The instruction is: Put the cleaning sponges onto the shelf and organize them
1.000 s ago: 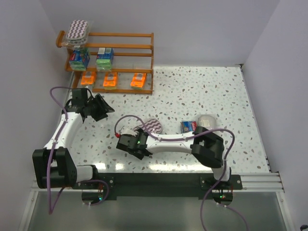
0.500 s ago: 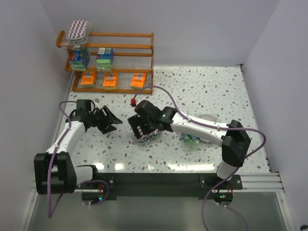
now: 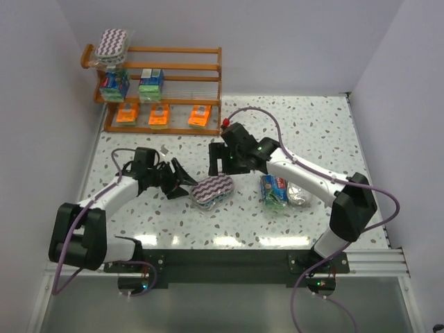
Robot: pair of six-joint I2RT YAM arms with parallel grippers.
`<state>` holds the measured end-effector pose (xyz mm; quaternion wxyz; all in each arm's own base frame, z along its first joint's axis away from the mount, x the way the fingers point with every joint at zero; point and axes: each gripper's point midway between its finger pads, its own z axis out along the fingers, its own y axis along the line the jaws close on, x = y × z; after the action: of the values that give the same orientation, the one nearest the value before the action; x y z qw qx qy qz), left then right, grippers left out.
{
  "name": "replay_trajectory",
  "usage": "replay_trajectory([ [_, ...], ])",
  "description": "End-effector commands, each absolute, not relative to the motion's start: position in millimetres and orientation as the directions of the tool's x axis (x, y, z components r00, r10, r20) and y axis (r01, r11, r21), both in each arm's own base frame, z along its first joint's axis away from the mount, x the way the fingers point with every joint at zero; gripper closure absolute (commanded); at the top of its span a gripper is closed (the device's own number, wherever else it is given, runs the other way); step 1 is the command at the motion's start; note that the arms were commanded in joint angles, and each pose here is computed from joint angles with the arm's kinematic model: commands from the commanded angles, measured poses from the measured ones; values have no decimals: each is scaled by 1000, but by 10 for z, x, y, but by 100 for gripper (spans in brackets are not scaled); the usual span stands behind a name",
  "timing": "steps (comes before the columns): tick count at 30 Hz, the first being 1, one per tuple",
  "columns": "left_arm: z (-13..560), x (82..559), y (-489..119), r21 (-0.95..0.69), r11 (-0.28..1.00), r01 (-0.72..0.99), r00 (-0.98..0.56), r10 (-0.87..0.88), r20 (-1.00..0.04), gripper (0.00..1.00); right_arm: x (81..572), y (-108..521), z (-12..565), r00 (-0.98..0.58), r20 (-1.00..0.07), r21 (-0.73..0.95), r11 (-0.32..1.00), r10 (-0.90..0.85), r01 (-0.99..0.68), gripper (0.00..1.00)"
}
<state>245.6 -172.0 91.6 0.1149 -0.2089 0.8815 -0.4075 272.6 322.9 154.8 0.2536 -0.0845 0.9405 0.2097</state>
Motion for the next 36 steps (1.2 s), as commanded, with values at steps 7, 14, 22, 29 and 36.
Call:
replay_trajectory([
  [7,673,2612,-1862,-743,618,-256,-900,-434,-51,40,2732,2964,1802,-862,-500,429,888,81,-166,14],
  [14,598,2660,-1904,-750,612,-250,-905,-423,-43,74,2788,2831,1870,-855,-507,430,892,108,-142,15],
  [22,631,2696,-1935,-762,606,-229,-913,-406,-48,100,2870,2747,1902,-851,-510,429,895,129,-120,16],
  [29,908,2786,-1978,-794,580,-181,-909,-407,-90,100,2893,2695,1930,-848,-510,430,896,143,-107,17],
  [36,888,2706,-1886,-737,630,-244,-906,-419,-58,43,2899,2644,1920,-849,-508,425,900,146,-99,17],
])
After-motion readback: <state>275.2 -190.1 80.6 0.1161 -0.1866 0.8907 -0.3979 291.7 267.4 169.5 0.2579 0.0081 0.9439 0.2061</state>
